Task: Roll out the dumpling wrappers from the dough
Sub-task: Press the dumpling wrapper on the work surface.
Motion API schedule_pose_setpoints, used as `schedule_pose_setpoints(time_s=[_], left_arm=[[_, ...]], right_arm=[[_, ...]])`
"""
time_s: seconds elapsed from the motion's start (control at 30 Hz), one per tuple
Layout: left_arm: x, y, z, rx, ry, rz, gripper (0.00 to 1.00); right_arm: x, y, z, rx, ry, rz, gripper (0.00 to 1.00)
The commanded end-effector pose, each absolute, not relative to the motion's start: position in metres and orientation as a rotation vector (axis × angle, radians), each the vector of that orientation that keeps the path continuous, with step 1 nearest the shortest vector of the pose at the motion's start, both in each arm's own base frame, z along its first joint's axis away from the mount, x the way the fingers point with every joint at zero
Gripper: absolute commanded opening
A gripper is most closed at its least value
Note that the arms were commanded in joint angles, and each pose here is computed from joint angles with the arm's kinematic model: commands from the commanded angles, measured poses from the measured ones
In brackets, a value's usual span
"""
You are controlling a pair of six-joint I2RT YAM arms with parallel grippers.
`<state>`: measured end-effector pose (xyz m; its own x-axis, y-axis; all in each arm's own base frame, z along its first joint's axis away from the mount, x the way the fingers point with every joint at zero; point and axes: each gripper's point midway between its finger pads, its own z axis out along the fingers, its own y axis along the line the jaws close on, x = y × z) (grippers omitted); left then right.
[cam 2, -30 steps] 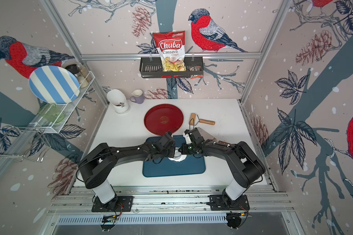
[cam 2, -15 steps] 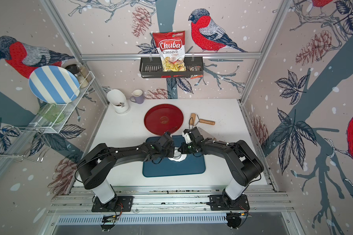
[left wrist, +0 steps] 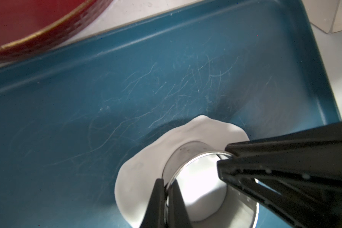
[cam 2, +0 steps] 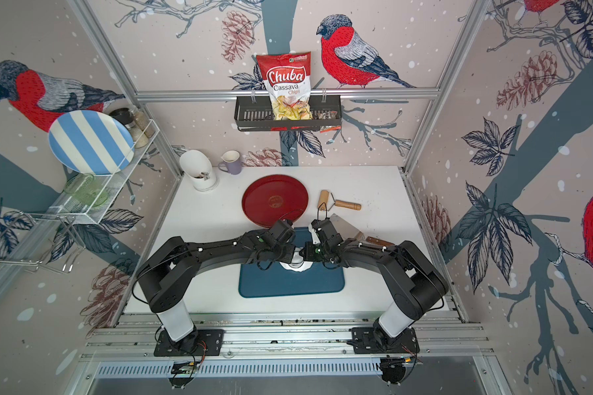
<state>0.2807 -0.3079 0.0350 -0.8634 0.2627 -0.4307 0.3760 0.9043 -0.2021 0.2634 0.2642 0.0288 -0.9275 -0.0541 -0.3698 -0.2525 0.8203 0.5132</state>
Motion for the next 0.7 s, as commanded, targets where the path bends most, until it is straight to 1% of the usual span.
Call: schedule_pose_setpoints(time_s=[0.0,0.2,0.47,0.67], left_arm=[[0.258,-0.281,0.009,0.549,2.813,-0.263,0.0],[0.256,-0.279,0.008,0.543,2.829,-0.254,0.0],[0.244,-0.273,0.005,0.477,2.857,-0.272,0.0],[0.246,-0.275,0.009,0.441,2.841,-0.286,0.0]], right_arm=[[0.232,0.218,-0.011,-0.136,2.887,0.527,0.0],[0.231,0.218,-0.01,-0.144,2.883,0.523,0.0],[0.246,0.213,-0.004,-0.186,2.85,0.475,0.0],[0.251,0.217,0.005,-0.194,2.832,0.494,0.0]])
